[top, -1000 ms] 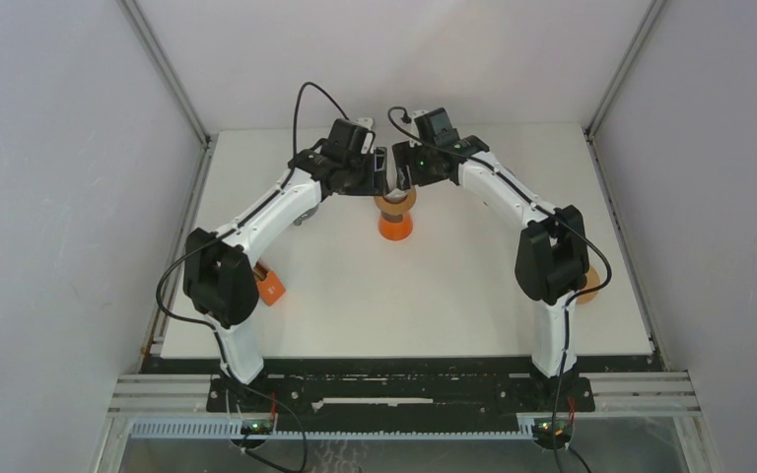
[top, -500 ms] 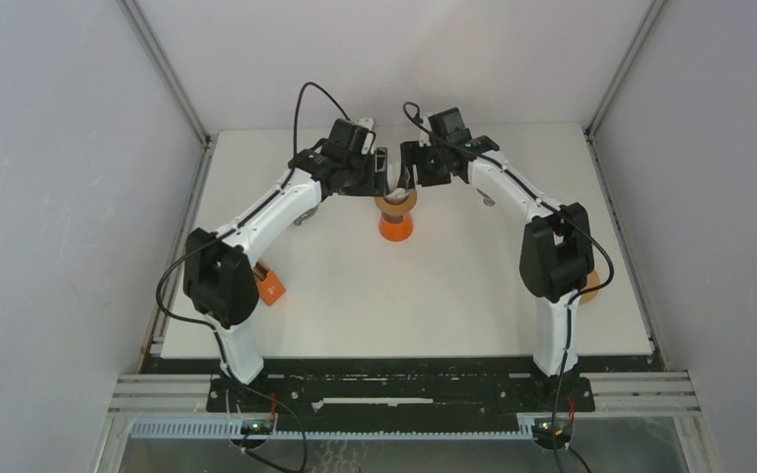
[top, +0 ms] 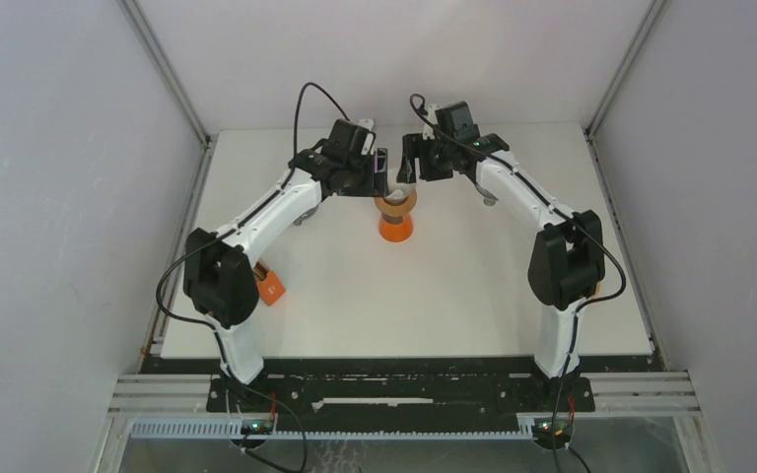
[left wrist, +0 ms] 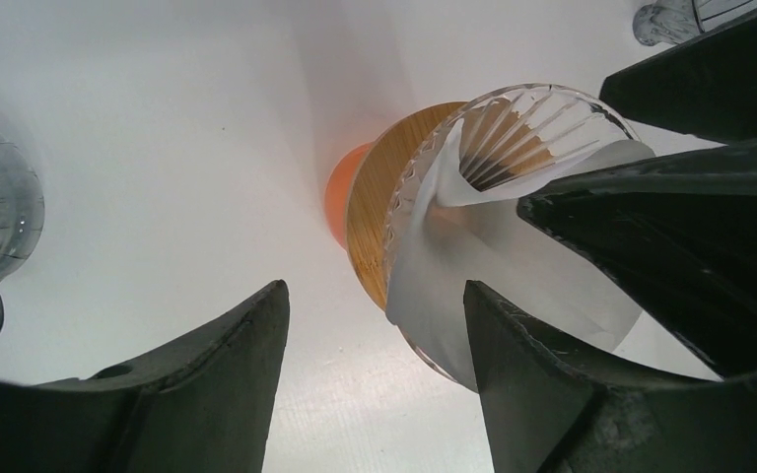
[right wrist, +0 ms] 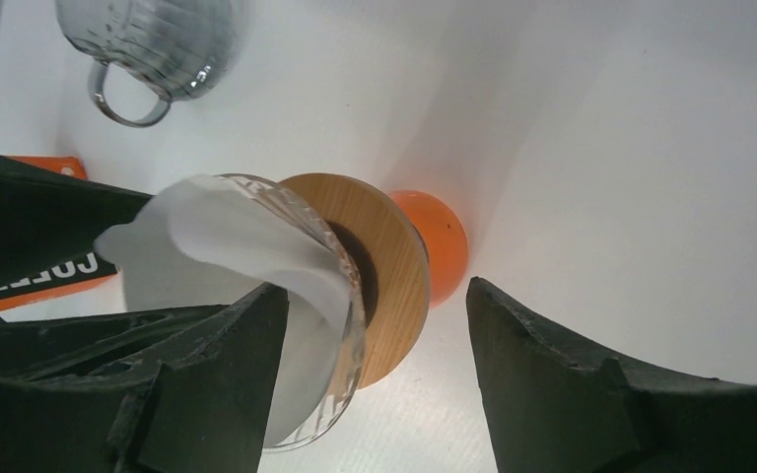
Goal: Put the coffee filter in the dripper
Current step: Place the coffee filter in the coffee dripper.
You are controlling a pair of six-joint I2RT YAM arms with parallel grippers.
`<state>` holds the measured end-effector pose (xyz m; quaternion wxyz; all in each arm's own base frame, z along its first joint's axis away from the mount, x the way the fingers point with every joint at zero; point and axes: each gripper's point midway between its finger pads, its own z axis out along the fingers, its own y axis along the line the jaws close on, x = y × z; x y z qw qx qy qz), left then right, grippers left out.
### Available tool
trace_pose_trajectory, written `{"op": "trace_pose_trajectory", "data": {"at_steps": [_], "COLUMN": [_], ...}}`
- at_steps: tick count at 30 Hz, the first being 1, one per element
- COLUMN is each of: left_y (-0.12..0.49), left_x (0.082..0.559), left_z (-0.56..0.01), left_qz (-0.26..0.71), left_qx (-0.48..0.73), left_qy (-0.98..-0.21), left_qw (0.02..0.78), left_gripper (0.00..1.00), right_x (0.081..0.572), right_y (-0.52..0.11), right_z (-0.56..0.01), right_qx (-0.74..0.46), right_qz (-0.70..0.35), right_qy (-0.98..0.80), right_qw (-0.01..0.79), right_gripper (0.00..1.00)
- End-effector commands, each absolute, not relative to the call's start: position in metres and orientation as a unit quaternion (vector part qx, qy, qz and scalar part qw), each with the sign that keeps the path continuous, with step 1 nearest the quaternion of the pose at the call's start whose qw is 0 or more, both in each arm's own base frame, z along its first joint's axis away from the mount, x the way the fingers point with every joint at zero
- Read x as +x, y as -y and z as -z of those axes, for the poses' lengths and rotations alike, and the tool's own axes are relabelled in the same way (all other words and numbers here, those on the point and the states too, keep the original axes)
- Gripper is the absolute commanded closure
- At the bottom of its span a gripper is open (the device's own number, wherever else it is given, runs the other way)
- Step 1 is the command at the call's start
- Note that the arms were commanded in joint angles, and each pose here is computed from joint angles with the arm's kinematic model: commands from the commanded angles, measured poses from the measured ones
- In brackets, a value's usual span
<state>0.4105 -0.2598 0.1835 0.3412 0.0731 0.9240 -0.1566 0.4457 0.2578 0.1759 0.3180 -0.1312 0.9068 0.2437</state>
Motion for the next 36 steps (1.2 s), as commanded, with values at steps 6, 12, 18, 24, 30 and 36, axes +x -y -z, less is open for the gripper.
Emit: {"op": "trace_pose_trajectory", "data": {"at_steps": [6, 12, 18, 24, 30, 36], "left_y": [0.254, 0.251, 0.253, 0.253, 0.243, 0.244], "left_x": [0.418, 0.420, 0.420, 0.417, 0.424, 0.427], "left_z": [-0.238, -0.258, -0.273, -0.264, -0.246, -0.225], "left_qz": [0.169, 0.180, 0.200, 0.201, 0.179, 0.166], "left_qx": [0.066, 0.055, 0.052, 0.051, 0.038, 0.048], "left_qy": [-0.900, -0.888, -0.877, -0.882, -0.892, -0.904], "left_qw": [0.396, 0.420, 0.435, 0.423, 0.414, 0.391], "left_gripper": [0.28, 0.24, 0.22, 0.22, 0.22, 0.24], "right_x": [0.454, 0.454, 0.453, 0.452, 0.459, 0.464], "right_y": [-0.252, -0.246, -0.245, -0.246, -0.243, -0.241], "right_z": [-0.219, -0.221, -0.227, -0.224, -0.212, -0.196], "right_qx": [-0.124, -0.122, -0.123, -0.123, -0.114, -0.107], "right_qz": [-0.255, -0.246, -0.248, -0.248, -0.233, -0.220], "right_qy": [-0.884, -0.884, -0.882, -0.884, -0.890, -0.899], "right_qw": [0.373, 0.377, 0.382, 0.378, 0.374, 0.364], "right_gripper": [0.25, 0.25, 0.25, 0.25, 0.25, 0.26]}}
